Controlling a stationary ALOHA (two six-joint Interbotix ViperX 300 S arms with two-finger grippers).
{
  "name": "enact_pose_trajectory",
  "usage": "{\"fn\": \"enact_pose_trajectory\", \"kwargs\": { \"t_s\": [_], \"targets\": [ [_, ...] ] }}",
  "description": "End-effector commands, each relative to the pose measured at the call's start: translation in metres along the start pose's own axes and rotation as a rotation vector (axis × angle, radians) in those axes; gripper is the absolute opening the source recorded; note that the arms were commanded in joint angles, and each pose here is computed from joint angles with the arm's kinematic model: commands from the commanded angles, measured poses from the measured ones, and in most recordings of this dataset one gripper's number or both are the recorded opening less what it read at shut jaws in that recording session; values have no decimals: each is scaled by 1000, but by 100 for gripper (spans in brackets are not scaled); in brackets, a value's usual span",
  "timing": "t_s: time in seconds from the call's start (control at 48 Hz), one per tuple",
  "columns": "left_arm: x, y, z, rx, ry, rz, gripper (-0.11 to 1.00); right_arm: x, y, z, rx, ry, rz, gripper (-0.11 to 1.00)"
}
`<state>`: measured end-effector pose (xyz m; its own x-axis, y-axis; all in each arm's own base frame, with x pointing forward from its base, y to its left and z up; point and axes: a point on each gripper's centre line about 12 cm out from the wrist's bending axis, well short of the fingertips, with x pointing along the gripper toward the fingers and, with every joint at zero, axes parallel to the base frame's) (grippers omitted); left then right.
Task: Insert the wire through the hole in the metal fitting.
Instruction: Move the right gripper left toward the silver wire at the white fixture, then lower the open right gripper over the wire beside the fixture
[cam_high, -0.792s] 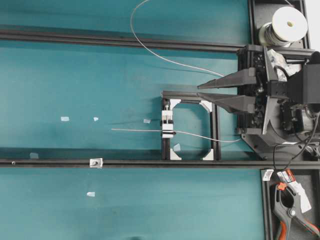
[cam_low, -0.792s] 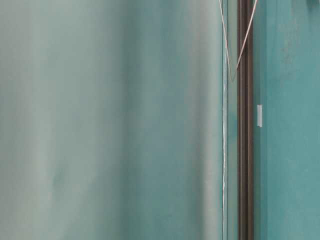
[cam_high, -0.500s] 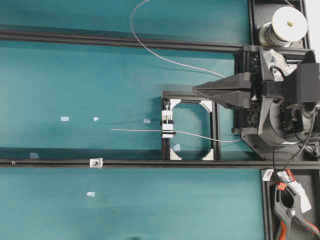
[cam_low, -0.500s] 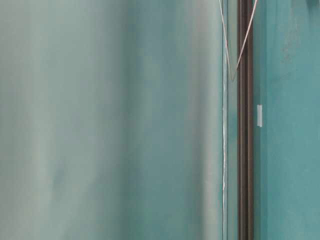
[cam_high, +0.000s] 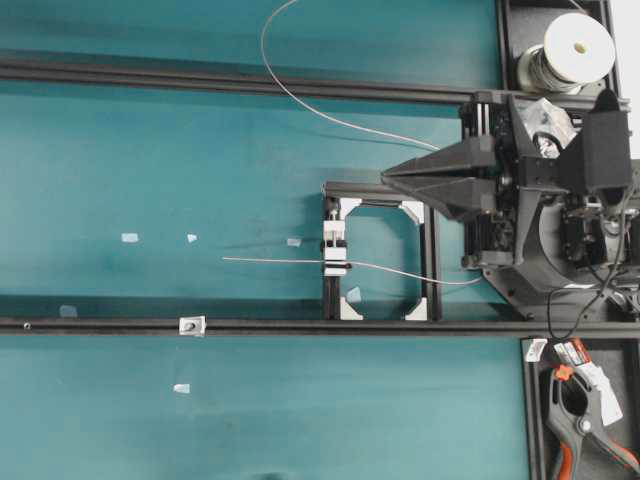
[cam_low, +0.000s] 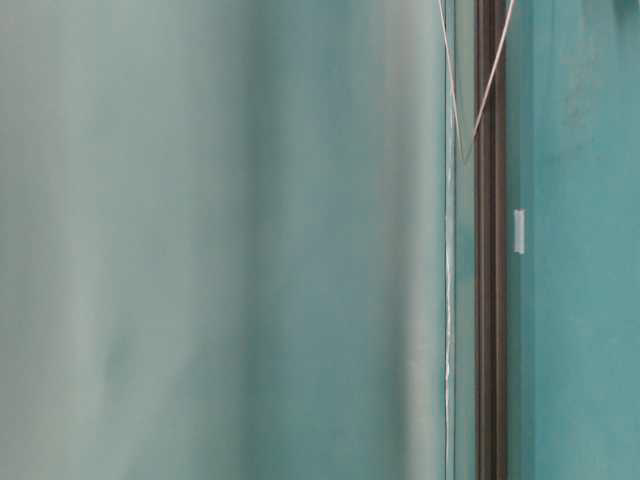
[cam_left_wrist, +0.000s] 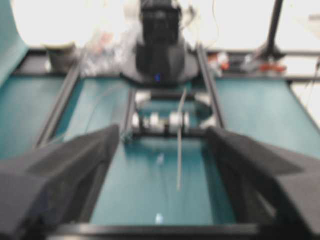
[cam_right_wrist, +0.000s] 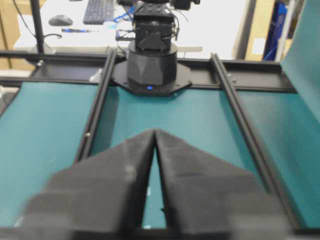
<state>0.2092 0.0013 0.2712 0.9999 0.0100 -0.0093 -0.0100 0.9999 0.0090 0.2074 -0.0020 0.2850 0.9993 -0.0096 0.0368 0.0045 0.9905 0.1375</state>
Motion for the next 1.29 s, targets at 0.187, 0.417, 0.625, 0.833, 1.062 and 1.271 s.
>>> {"fn": "enact_pose_trajectory", "kwargs": {
  "t_s": [0.187,0.417,0.625,0.833,1.062,1.271],
  "targets": [
    [27,0,-23,20,115,2,86,8,-1,-1,8,18,-7,83],
    [33,1,-41,22,135,4,86,23,-3,-12,23,81,-18,82],
    [37,-1,-61,29,173,0,86,42,-6,-29,59,167,-37,82],
    [41,-4,-74,65,191,-16,86,61,-8,-48,85,255,-55,82],
    [49,-8,-93,82,221,-32,86,75,-12,-71,98,342,-73,81],
    [58,-10,-107,82,229,-38,86,89,-14,-89,117,405,-89,81]
  ]
}}
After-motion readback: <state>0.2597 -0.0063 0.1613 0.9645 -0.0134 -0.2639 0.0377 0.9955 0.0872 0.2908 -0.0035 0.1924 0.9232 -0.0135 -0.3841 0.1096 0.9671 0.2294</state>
